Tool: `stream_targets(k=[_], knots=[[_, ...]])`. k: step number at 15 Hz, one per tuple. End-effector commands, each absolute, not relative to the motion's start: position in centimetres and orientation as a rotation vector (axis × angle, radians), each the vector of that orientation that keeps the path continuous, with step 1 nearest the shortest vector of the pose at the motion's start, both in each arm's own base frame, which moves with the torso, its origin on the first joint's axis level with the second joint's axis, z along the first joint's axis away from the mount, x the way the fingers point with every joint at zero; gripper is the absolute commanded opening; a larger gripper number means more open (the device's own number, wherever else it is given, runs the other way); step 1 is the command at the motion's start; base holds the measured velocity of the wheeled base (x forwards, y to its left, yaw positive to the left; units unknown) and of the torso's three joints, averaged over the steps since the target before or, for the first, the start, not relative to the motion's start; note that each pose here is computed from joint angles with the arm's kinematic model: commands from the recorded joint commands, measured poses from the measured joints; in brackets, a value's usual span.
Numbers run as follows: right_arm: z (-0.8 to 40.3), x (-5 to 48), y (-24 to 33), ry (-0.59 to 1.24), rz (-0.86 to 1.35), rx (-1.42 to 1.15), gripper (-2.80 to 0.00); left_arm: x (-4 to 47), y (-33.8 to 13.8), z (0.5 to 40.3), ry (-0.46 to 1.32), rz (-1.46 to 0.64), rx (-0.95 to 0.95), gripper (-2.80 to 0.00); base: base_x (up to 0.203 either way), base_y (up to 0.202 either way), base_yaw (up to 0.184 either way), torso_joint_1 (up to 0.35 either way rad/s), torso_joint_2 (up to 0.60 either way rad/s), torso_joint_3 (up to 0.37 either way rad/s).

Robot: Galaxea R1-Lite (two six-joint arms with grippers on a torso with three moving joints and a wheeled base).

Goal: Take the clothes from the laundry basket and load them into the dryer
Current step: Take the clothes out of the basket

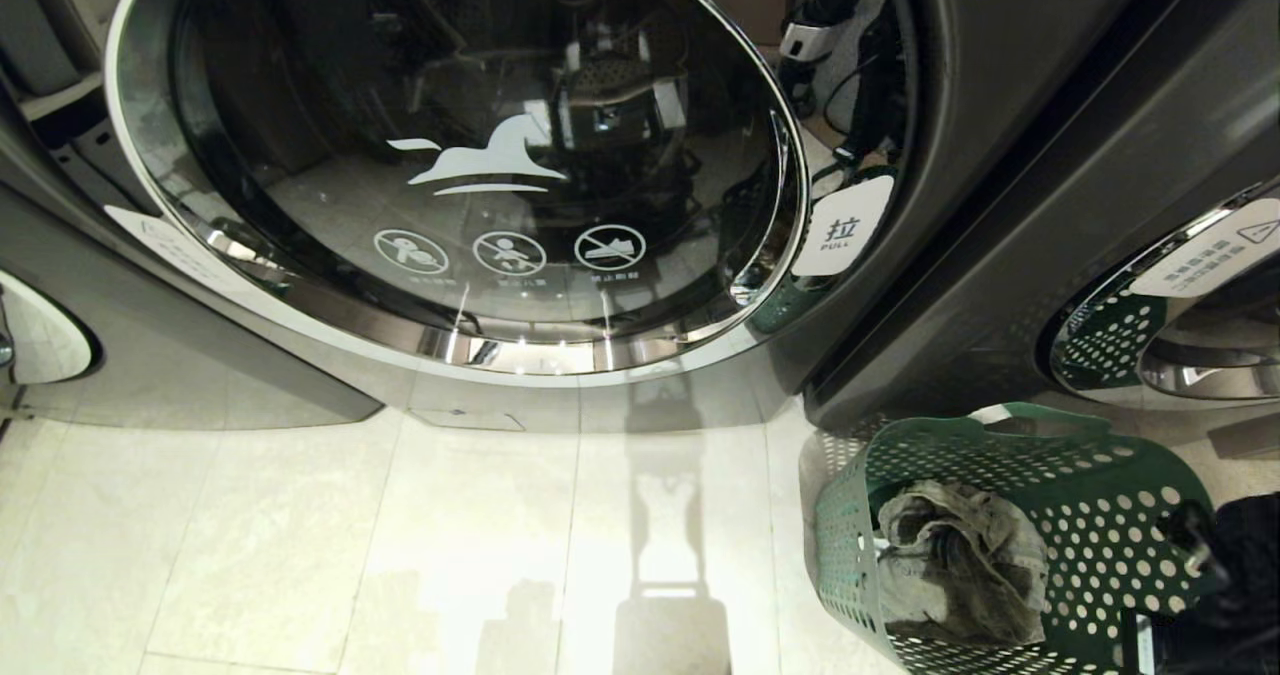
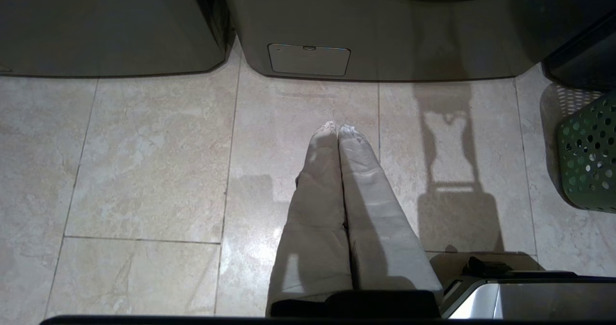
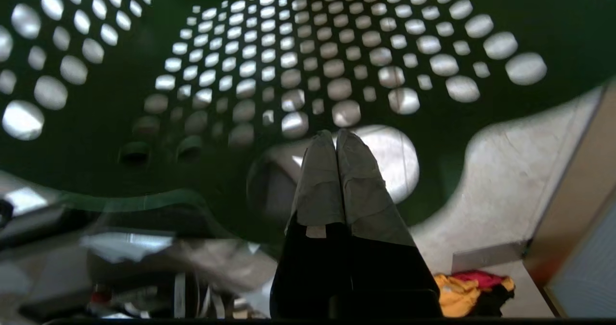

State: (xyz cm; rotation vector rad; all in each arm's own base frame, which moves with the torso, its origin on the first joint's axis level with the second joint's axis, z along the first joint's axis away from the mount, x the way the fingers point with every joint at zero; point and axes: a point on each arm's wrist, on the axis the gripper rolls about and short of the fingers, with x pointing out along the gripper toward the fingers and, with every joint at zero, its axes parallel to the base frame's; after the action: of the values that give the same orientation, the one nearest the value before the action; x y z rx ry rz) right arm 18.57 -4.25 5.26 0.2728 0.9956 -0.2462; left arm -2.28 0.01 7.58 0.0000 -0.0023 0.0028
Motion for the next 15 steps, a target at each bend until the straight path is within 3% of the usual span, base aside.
stream_targets(k=[1, 8, 12, 13, 15], knots=[[1.1, 21.1, -4.9, 1.108, -0.253, 0.291, -2.8, -2.3, 0.0, 7.6, -0.002, 0.003, -0.001, -2.8, 0.0, 0.0, 0.0, 0.0, 0.0, 0.0], [-4.8, 30.0, -8.2, 1.01, -0.249, 0.316, -2.8, -2.3, 0.0, 7.6, -0.003, 0.003, 0.0, -2.8, 0.0, 0.0, 0.0, 0.0, 0.0, 0.0], [-5.2, 30.3, -9.1, 1.002, -0.228, 0.248, -2.8, -2.3, 0.0, 7.6, -0.003, 0.003, 0.0, -2.8, 0.0, 0.0, 0.0, 0.0, 0.0, 0.0], [-5.2, 30.2, -9.2, 0.996, -0.229, 0.245, 0.0, -2.3, 0.0, 7.6, -0.003, 0.003, -0.002, -2.8, 0.0, 0.0, 0.0, 0.0, 0.0, 0.0], [-5.0, 30.6, -9.4, 0.978, -0.233, 0.25, 0.0, -2.3, 0.0, 7.6, -0.003, 0.003, 0.0, -2.8, 0.0, 0.0, 0.0, 0.0, 0.0, 0.0]])
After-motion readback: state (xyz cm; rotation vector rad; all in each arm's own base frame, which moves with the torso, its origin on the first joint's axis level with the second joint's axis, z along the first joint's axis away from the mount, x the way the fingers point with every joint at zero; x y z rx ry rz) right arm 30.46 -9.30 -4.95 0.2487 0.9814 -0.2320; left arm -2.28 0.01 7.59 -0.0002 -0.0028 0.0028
